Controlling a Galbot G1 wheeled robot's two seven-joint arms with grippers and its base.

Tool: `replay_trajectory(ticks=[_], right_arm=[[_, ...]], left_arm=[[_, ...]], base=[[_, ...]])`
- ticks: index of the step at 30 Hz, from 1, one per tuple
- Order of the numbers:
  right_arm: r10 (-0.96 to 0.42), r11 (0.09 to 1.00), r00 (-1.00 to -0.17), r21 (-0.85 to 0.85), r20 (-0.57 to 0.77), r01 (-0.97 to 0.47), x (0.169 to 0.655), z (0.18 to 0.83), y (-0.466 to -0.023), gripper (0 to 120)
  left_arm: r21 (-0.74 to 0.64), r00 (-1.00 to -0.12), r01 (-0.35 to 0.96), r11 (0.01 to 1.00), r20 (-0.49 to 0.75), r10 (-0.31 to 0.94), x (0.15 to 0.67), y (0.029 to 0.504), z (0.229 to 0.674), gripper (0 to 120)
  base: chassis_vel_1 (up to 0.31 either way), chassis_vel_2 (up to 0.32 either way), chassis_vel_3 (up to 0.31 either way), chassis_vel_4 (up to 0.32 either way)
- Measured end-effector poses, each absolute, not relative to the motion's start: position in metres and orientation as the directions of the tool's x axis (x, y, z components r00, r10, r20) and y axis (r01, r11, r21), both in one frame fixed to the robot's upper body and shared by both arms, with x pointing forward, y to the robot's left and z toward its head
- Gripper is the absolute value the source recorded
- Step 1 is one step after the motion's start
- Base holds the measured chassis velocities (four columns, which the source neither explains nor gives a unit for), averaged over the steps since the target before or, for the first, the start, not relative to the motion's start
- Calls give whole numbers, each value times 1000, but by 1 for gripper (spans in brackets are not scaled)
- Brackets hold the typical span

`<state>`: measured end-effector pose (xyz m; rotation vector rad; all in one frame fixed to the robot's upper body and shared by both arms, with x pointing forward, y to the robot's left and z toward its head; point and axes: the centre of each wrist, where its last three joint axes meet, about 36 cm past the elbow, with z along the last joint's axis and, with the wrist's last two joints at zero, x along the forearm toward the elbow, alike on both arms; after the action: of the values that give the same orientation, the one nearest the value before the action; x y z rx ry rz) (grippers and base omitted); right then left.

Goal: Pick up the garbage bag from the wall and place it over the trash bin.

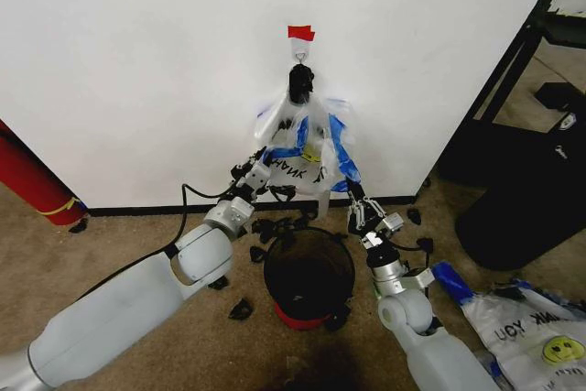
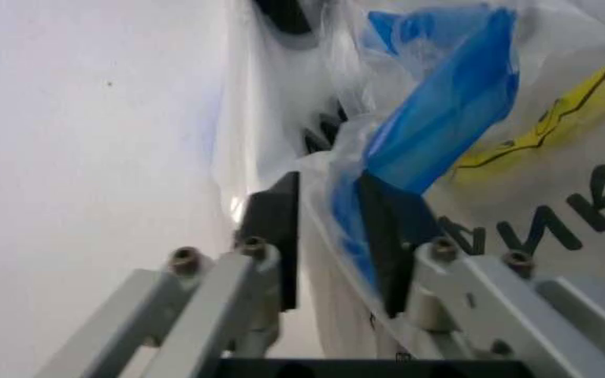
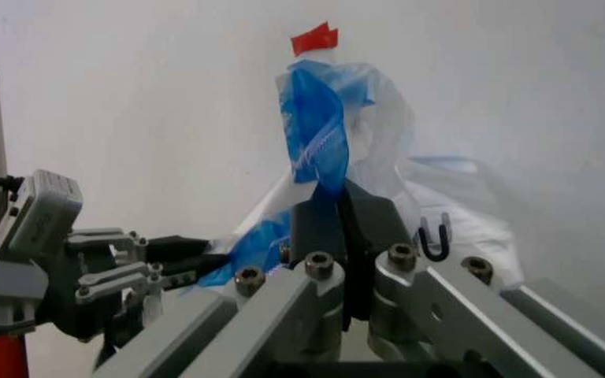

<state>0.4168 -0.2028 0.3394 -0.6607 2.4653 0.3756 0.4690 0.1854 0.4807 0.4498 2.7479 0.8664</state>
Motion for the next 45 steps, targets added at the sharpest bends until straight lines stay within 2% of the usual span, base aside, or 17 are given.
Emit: replay_trajectory(ticks=[4, 5, 10, 12, 18, 23, 27, 29, 33, 36, 38, 42, 43, 45], right_arm=[[-383, 833, -717, 117, -582, -540, 415, 340, -200, 0], [-383, 833, -717, 117, -582, -540, 415, 340, -200, 0], [-402, 825, -706, 104, -582, -556, 410, 338, -201, 0], [-406, 824, -704, 100, -583, -558, 410, 338, -201, 0], [-410, 826, -697, 85, -588, -557, 411, 335, -206, 0], [-408, 829, -696, 80, -591, -554, 414, 334, -208, 0], [-414, 824, -689, 77, -596, -561, 414, 335, -206, 0], [-418, 818, -682, 77, -600, -570, 414, 335, -203, 0], [-425, 810, -672, 76, -606, -581, 413, 335, -199, 0], [-425, 809, -671, 76, -608, -582, 413, 336, -198, 0], [-426, 807, -667, 77, -612, -586, 412, 337, -197, 0], [-428, 801, -657, 77, -620, -594, 411, 339, -193, 0], [-428, 801, -657, 77, -620, -594, 411, 339, -193, 0], [-429, 796, -650, 78, -627, -601, 410, 341, -189, 0]], left_arm=[[585, -931, 201, 786, -137, 340, 476, 187, 484, 47], [585, -931, 201, 786, -137, 340, 476, 187, 484, 47], [512, -958, 130, 849, -155, 240, 489, 193, 500, 67], [482, -964, 122, 867, -152, 220, 490, 193, 503, 68], [251, -989, 92, 964, -89, 118, 487, 191, 511, 69], [204, -990, 97, 974, -82, 116, 477, 193, 503, 69], [204, -969, 166, 965, -148, 198, 463, 194, 496, 73], [258, -924, 229, 939, -245, 293, 456, 198, 492, 81], [391, -838, 298, 871, -329, 435, 451, 211, 490, 90], [415, -821, 312, 855, -336, 462, 450, 214, 490, 92], [477, -775, 343, 810, -344, 531, 449, 221, 491, 94], [630, -667, 375, 680, -327, 670, 450, 236, 495, 95], [630, -667, 375, 680, -327, 670, 450, 236, 495, 95], [714, -592, 376, 591, -305, 746, 451, 244, 498, 95]], base=[[0, 0, 0, 0], [0, 0, 0, 0], [0, 0, 0, 0], [0, 0, 0, 0], [0, 0, 0, 0], [0, 0, 0, 0], [0, 0, 0, 0], [0, 0, 0, 0], [0, 0, 0, 0], [0, 0, 0, 0], [0, 0, 0, 0], [0, 0, 0, 0], [0, 0, 0, 0], [0, 0, 0, 0]])
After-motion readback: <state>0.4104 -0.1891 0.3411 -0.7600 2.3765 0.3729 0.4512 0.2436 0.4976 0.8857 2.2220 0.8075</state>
